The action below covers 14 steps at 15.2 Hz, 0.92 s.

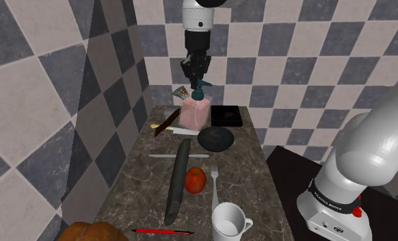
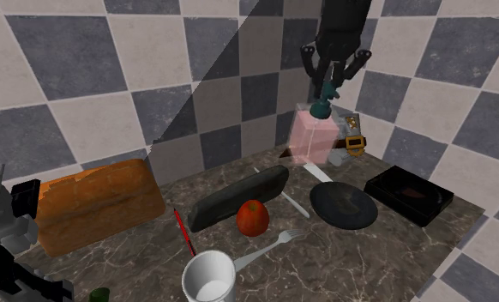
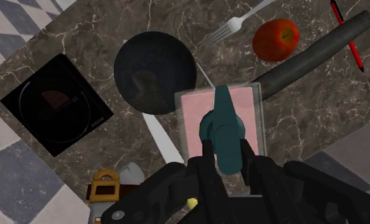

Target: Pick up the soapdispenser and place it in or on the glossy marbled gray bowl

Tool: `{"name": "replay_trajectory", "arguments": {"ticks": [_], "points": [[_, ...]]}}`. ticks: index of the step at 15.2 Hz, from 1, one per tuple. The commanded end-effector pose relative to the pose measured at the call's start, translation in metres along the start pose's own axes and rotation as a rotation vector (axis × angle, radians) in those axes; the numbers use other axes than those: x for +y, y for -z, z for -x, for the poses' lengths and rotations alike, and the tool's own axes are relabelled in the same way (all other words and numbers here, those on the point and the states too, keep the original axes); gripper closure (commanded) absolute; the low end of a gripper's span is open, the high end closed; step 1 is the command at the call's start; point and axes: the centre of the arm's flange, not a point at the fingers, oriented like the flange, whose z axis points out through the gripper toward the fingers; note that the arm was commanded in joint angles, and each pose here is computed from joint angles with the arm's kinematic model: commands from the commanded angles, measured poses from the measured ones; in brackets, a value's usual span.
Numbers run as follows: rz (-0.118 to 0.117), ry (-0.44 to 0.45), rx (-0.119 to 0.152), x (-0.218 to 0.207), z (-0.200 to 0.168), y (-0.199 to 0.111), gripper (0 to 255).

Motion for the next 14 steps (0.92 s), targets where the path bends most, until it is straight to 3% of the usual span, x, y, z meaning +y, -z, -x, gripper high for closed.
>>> {"name": "replay_trajectory", "arguments": {"ticks": [1, 7, 14], "points": [[0.000, 0.002, 0.000, 0.025, 0.008, 0.011, 255], [0.000, 0.002, 0.000, 0.086, 0.032, 0.027, 255], [0.000, 0.002, 0.000, 0.089, 0.032, -0.010, 255]]}}
